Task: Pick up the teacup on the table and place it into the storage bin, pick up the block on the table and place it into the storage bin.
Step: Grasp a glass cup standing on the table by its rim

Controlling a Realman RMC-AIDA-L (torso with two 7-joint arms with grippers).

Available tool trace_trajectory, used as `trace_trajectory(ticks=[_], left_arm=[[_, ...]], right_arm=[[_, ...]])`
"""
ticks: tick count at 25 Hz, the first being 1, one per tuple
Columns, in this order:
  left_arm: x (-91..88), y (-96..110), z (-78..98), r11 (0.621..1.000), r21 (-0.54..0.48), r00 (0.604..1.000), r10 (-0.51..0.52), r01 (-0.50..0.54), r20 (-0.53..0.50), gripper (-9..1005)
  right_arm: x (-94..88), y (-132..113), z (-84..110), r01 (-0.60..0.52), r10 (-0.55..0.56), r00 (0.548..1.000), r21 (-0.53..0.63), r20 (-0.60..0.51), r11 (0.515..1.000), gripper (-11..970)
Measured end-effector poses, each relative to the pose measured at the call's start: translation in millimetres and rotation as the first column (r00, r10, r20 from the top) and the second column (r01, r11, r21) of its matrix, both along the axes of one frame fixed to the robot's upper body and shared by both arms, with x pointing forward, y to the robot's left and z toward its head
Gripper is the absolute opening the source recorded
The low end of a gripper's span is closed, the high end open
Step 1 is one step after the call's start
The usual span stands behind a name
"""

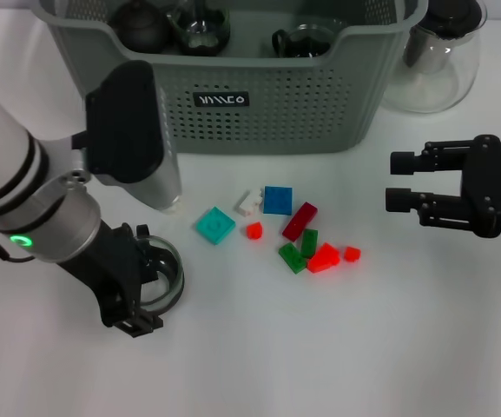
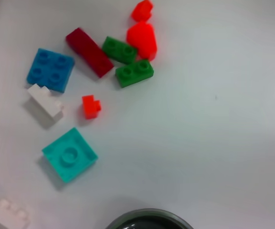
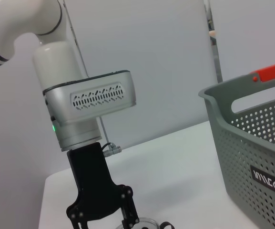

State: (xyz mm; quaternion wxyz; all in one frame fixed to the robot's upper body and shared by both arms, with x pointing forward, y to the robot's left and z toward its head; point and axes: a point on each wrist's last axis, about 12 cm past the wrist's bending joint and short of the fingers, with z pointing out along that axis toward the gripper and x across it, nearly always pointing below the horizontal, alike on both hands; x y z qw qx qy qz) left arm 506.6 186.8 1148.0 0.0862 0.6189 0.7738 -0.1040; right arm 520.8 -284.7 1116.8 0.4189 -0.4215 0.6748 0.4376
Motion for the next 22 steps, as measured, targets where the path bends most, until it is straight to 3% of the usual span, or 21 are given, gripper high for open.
trace_trajectory(ticks=[11,22], left_arm=[[11.9,-5,-11.1,0.995,0.07,0.995,0.064,-0.07,0.08,558],[9.2,-10,-18.5,0.995,0.092,0.998,0.033,-0.038,0.056,486]], right_arm=[[0.2,0,-0.1,-0.003,0.003,1.0,0.0,0.003,1.0,534],[0.8,1,-0.1,-0.006,0.006,1.0,0.003,0.0,1.0,534]])
